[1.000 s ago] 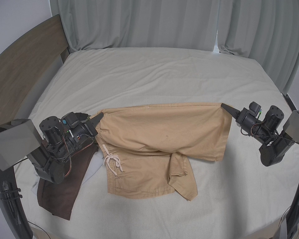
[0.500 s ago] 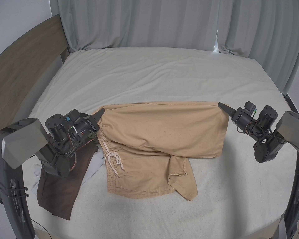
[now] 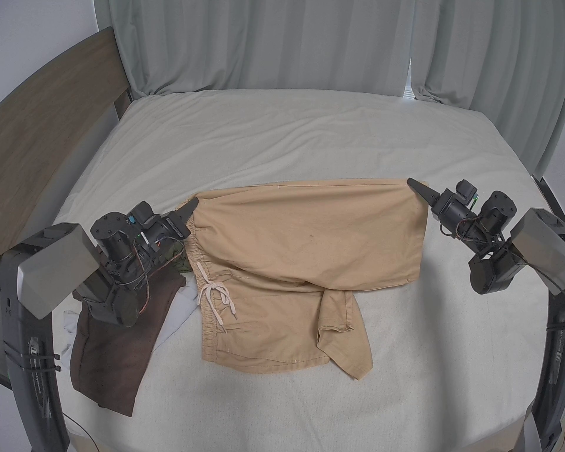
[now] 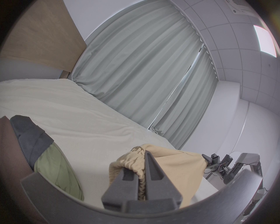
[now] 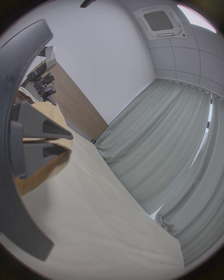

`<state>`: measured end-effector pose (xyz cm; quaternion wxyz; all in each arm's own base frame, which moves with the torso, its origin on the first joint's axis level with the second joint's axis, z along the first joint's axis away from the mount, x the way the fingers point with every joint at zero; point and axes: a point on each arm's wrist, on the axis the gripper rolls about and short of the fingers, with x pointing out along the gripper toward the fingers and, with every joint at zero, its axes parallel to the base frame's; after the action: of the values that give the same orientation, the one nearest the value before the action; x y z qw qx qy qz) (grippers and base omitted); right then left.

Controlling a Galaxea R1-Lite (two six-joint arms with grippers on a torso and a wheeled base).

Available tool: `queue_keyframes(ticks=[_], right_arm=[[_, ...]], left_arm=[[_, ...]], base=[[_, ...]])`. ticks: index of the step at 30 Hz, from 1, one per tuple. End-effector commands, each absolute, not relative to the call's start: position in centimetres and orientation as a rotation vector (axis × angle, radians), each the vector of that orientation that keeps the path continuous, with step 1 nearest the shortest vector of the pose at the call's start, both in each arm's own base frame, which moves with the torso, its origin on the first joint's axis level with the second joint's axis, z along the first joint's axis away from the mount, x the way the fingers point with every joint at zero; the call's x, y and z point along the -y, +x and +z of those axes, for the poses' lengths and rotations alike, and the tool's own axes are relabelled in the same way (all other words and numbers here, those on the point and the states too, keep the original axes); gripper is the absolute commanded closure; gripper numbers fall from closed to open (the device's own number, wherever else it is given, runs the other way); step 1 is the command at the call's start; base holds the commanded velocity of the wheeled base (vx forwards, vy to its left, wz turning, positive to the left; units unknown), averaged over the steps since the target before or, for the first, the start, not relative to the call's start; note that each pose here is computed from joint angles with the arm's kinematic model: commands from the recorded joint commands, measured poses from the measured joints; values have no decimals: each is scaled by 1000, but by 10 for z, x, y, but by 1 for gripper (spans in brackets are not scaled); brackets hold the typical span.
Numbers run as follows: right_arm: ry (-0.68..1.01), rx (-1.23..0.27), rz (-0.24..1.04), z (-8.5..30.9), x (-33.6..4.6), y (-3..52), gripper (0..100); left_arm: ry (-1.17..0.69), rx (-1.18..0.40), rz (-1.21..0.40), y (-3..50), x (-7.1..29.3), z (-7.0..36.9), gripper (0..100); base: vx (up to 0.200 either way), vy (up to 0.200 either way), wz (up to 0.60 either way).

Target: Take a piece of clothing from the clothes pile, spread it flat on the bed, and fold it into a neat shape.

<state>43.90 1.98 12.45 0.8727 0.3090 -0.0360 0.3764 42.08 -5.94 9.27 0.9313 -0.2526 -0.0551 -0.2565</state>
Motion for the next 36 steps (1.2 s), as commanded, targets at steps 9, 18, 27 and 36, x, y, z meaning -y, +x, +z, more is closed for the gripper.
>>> queue_keyframes(ticks=[9, 18, 27, 36], right_arm=[[654, 70, 768, 97, -12, 469, 100], [642, 99, 780, 88, -13, 484, 100], [633, 119, 796, 91, -16, 488, 100], [622, 124, 769, 91, -10, 496, 0]], left_arm=[[-541, 114, -528, 442, 62, 73, 100], [-542, 144, -537, 449, 62, 77, 100], [-546, 144, -535, 454, 62, 71, 100], [-601, 121, -560, 454, 69, 71, 0]], base=[[0, 0, 0], [0, 0, 0], [0, 0, 0], [0, 0, 0]])
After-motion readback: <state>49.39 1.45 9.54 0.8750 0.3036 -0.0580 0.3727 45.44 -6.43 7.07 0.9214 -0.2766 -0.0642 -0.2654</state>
